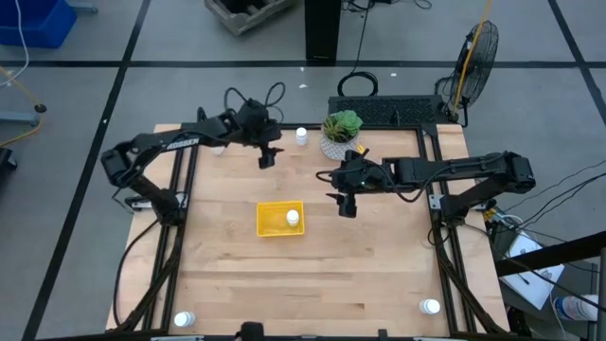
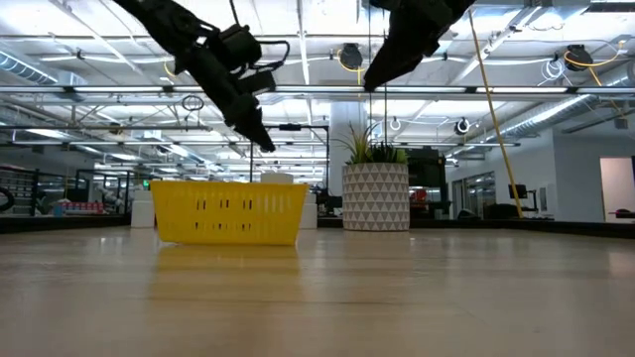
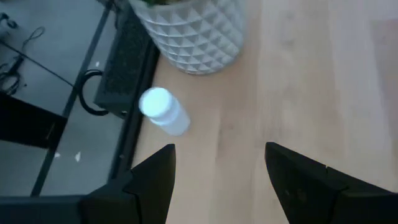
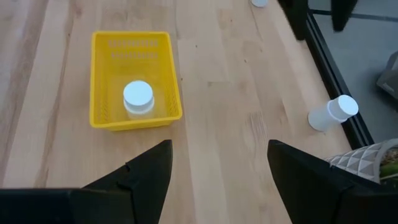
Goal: Pick and place pill bottles into a basket
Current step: Put the white pill bottle into the yellow bin
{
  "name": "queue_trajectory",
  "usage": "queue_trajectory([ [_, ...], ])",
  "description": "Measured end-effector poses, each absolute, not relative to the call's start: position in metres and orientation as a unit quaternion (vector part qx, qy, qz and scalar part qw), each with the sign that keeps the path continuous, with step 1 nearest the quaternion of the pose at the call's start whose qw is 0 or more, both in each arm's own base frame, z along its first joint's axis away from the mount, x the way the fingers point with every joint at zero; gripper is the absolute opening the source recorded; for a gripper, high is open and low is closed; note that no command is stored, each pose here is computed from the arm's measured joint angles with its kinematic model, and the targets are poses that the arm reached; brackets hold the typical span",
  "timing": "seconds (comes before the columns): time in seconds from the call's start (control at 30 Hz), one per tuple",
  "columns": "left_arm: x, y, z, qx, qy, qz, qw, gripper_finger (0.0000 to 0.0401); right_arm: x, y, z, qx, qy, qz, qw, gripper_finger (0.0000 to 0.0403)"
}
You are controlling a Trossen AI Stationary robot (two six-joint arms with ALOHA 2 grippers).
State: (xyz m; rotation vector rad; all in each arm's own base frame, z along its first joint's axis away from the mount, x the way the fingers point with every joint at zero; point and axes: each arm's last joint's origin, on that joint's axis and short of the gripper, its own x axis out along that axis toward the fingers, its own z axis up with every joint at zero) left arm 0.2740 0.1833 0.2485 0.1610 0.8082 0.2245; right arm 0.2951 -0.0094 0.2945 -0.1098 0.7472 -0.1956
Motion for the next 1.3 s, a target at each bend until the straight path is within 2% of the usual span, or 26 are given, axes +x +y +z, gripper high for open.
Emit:
queue_trajectory([
  [0.23, 0.301, 0.211, 0.255, 0.018, 0.421, 0.115, 0.9, 0.0253, 0.296, -0.009, 0.295, -0.053, 0.359, -0.095, 0.927, 0.0254],
  [0.67, 0.333, 0.273, 0.275, -0.096, 0.433, 0.18, 0.878, 0.0253, 0.296, -0.008, 0.295, -0.053, 0.36, -0.091, 0.927, 0.0254],
  [0.9, 0.349, 0.286, 0.262, -0.129, 0.434, 0.196, 0.87, 0.0253, 0.296, -0.002, 0.296, -0.051, 0.355, -0.084, 0.93, 0.0254],
  [1.3, 0.348, 0.288, 0.252, -0.137, 0.459, 0.229, 0.847, 0.0253, 0.296, -0.001, 0.279, -0.05, 0.348, -0.084, 0.932, 0.0254],
])
